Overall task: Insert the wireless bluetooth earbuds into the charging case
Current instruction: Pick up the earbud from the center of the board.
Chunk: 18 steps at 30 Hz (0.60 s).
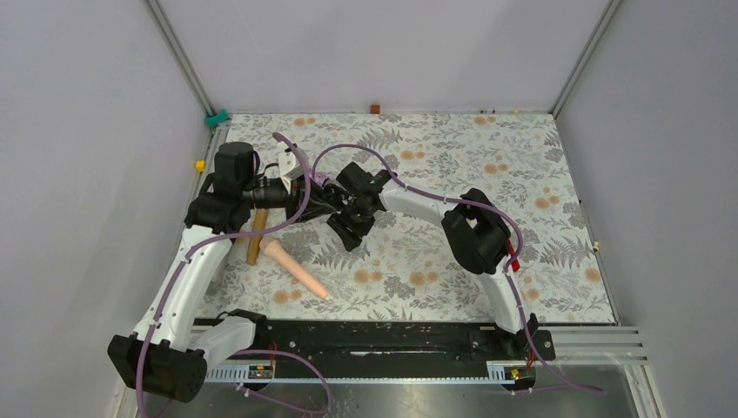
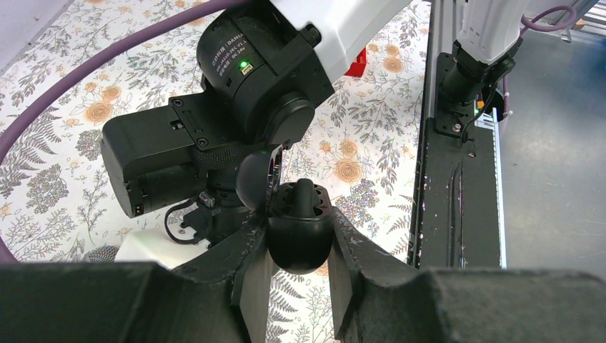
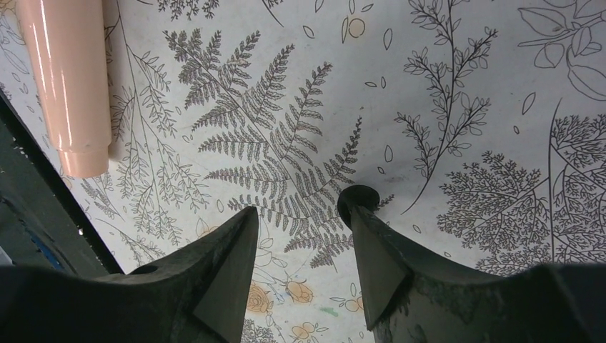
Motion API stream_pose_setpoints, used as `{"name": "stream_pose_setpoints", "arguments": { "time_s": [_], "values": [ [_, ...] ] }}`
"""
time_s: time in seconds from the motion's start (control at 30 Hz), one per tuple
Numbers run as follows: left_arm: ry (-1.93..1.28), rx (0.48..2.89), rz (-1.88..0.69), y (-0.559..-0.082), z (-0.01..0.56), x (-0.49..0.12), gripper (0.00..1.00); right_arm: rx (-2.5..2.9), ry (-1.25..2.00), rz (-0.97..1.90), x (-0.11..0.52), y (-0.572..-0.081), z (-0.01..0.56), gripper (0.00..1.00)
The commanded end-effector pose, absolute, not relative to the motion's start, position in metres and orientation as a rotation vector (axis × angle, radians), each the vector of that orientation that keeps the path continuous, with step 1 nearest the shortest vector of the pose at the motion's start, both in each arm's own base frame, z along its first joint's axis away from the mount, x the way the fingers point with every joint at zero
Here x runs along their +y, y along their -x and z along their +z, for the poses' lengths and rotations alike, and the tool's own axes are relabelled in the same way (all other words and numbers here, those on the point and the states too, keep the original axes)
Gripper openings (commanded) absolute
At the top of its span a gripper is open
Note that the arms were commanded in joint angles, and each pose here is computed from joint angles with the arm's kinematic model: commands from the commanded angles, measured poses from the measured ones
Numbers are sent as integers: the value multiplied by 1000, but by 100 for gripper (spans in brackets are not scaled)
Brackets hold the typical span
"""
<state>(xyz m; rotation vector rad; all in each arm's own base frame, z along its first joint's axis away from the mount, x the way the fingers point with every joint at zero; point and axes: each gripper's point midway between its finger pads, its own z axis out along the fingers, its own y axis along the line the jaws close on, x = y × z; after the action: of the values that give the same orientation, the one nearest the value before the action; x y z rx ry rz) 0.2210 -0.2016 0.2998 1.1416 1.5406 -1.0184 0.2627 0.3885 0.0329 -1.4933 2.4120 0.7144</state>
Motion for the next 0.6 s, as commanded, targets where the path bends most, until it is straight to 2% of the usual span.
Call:
{"name": "stream_pose_setpoints", "arguments": {
  "time_s": [0.0, 0.4, 0.57],
  "values": [
    [-1163, 1473, -1021, -218, 309, -203, 8, 2361, 1543, 671, 396, -265, 30, 58],
    [-1165, 1470, -1020, -218, 308, -203, 8, 2338, 1558, 556, 390, -277, 26, 57],
    [-1165, 1472, -1022, -218, 308, -203, 8, 2322, 1574, 544, 390, -279, 25, 47]
  ]
}}
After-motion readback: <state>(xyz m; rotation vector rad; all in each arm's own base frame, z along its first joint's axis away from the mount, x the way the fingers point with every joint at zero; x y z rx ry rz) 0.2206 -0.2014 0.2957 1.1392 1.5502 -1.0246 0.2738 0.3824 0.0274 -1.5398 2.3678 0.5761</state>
